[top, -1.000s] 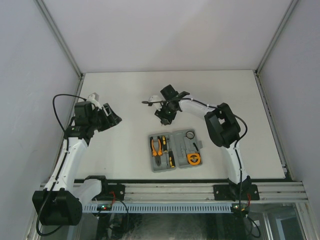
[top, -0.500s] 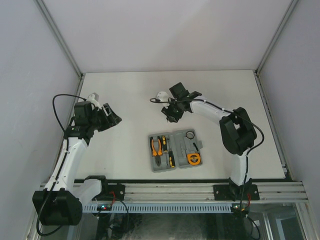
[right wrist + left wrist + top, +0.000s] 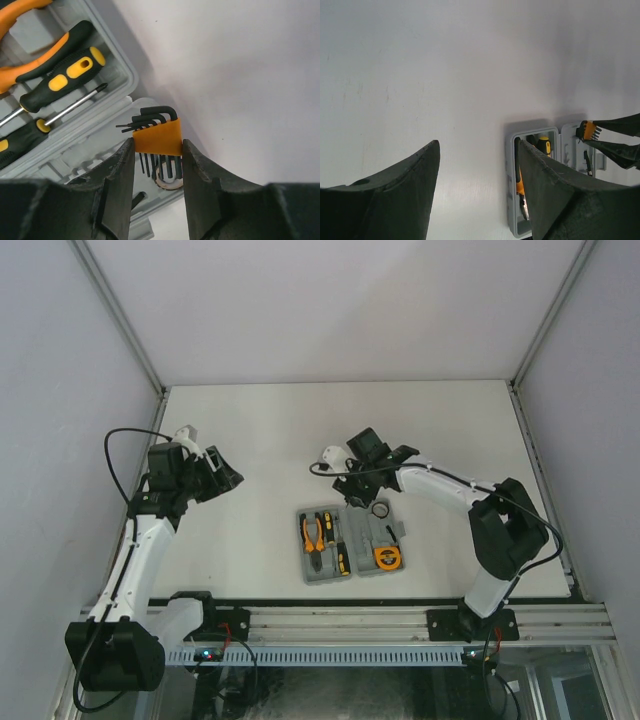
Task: Sort the tools into containers
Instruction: Place the engineering item in the storage box.
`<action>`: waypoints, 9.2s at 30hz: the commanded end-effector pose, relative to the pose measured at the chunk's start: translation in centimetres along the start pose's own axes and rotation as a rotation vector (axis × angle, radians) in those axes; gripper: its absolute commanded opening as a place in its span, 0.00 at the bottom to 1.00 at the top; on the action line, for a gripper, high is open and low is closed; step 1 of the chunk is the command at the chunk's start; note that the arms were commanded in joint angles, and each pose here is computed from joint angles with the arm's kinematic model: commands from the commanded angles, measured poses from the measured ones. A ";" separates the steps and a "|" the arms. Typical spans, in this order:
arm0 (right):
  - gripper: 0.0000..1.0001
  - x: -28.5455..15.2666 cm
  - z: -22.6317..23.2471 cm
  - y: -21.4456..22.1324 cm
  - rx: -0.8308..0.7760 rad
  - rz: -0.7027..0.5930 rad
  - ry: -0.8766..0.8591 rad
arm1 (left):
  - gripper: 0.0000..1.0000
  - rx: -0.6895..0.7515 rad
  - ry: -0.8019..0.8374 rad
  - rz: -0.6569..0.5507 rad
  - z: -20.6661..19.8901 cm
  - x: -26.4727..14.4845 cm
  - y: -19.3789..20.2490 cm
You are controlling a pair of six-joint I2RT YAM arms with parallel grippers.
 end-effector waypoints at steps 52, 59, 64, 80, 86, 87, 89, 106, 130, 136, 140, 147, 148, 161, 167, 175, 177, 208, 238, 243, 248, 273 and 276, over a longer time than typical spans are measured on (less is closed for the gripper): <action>0.63 -1.9 1.3 0.6 0.182 -0.003 0.132 | 0.68 -0.010 0.032 -0.024 -0.2 -0.1 -0.2; 0.48 -2.9 2.2 2.5 0.555 -0.090 0.160 | 0.68 -0.012 0.034 -0.026 -0.2 -0.1 -0.3; 0.39 -2.4 3.3 4.0 0.697 -0.063 0.157 | 0.68 -0.013 0.035 -0.025 -0.2 -0.1 -0.3; 0.40 -0.2 2.1 3.8 0.839 -0.102 0.131 | 0.68 -0.014 0.033 -0.024 -0.2 -0.1 -0.3; 0.43 0.5 1.3 3.6 0.888 -0.127 0.129 | 0.68 -0.012 0.035 -0.025 -0.2 -0.1 -0.3; 0.43 0.5 1.2 3.5 0.898 -0.135 0.126 | 0.68 -0.013 0.034 -0.026 -0.2 -0.1 -0.3; 0.44 0.8 1.0 3.5 0.918 -0.144 0.122 | 0.68 -0.013 0.034 -0.025 -0.2 -0.1 -0.3; 0.44 1.4 0.4 5.3 0.980 -0.092 0.181 | 0.68 -0.015 0.035 -0.023 -0.2 0.0 -0.3; 0.43 1.9 1.0 3.8 1.012 -0.145 0.064 | 0.68 -0.017 0.040 -0.021 -0.3 0.0 -0.3; 0.43 1.5 0.9 3.7 1.006 -0.156 0.074 | 0.68 -0.017 0.041 -0.021 -0.3 0.0 -0.2; 0.43 1.3 0.7 3.5 0.997 -0.175 0.076 | 0.68 -0.017 0.042 -0.025 -0.3 -0.1 -0.3; 0.42 0.6 0.3 3.0 0.988 -0.227 0.096 | 0.68 -0.018 0.039 -0.023 -0.2 -0.1 -0.3; 0.43 0.4 0.2 3.0 0.989 -0.233 0.106 | 0.68 -0.018 0.040 -0.025 -0.2 -0.1 -0.3; 0.40 0.3 0.0 3.0 1.104 -0.327 0.172 | 0.68 -0.019 0.043 -0.021 -0.2 0.0 -0.3; 0.38 0.8 0.5 2.6 1.136 -0.343 0.139 | 0.68 -0.011 0.038 -0.019 -0.3 0.0 0.2; 0.37 1.0 0.6 3.0 1.150 -0.324 0.142 | 0.67 0.011 0.089 0.040 -4.0 1.5 4.5; 0.37 1.0 0.6 3.1 1.150 -0.321 0.144 | 0.67 0.014 0.116 0.076 -5.1 2.3 6.4; 0.34 1.1 0.9 3.5 1.174 -0.312 0.136 | 0.35 0.049 0.192 0.315 -7.2 8.1 18.6; 0.34 -0.5 4.5 -1.1 1.086 -0.406 -0.136 | 0.25 0.064 0.185 0.352 -7.3 8.8 19.7; 0.33 -0.4 4.5 -0.7 1.077 -0.395 -0.114 | 0.24 0.066 0.187 0.350 -7.2 8.8 19.7; 0.39 -1.6 2.5 1.3 1.119 -0.385 0.083 | 0.24 0.067 0.187 0.351 -7.2 8.8 19.7; 0.43 -0.3 5.4 3.3 1.677 -0.605 0.345 | 0.23 0.078 0.201 0.353 -7.6 8.8 19.6; 0.43 0.0 5.5 4.0 1.708 -0.597 0.379 | 0.23 0.079 0.197 0.352 -7.6 8.8 19.7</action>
Point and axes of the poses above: each gripper's point midway between its finger pads, its own x axis out along the fingers, its own z axis along the line the jaws close on, y = z × x, the point moved 1 cm from there along -x, back along the fingers, and after that the axes turned 2 degrees about x, right-handed, at the moved point
